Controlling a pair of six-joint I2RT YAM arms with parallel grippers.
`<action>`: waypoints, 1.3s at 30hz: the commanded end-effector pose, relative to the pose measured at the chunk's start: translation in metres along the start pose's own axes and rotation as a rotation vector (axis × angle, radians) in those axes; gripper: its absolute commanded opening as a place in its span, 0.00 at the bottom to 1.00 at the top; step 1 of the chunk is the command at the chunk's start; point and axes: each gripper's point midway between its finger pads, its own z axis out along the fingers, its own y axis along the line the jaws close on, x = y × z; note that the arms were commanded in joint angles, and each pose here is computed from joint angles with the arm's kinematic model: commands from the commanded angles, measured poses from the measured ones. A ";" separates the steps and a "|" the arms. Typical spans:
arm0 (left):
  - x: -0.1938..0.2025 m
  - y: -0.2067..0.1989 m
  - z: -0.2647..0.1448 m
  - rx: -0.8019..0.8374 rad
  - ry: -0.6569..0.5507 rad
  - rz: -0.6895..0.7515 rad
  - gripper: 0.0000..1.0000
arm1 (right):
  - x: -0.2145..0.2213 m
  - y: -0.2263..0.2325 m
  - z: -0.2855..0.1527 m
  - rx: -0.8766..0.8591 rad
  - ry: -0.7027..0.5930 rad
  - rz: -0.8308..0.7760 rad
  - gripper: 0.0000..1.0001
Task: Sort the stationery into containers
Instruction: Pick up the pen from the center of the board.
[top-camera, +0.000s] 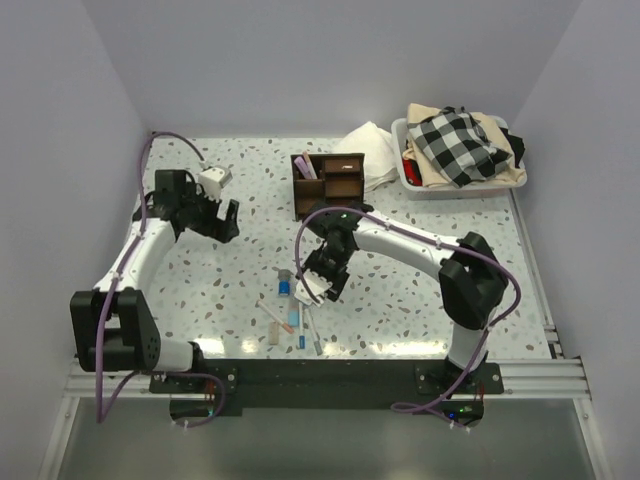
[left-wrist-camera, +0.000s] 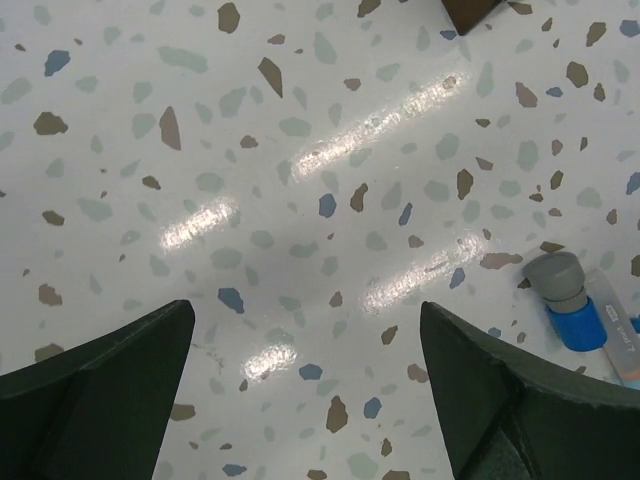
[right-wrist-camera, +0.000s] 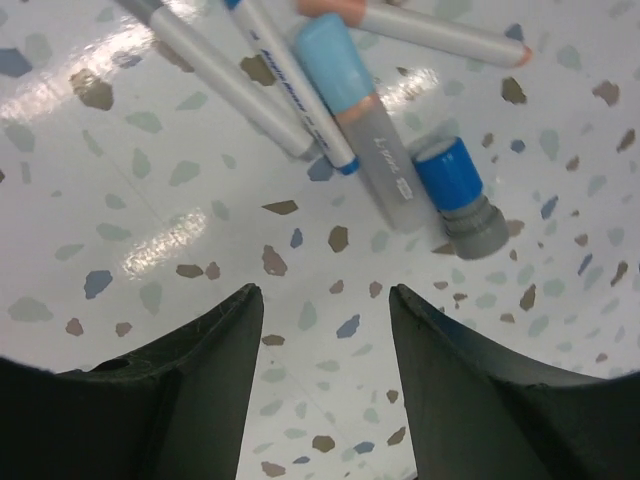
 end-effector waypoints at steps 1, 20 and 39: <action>-0.012 0.025 -0.022 -0.177 -0.059 0.021 1.00 | -0.014 0.028 0.001 -0.094 -0.051 -0.351 0.55; -0.012 0.051 -0.029 -0.243 -0.046 -0.039 0.99 | -0.052 0.060 0.054 -0.347 -0.269 -0.831 0.48; 0.014 0.039 -0.049 -0.287 -0.031 -0.030 0.99 | -0.077 0.038 0.090 -0.315 -0.301 -0.941 0.49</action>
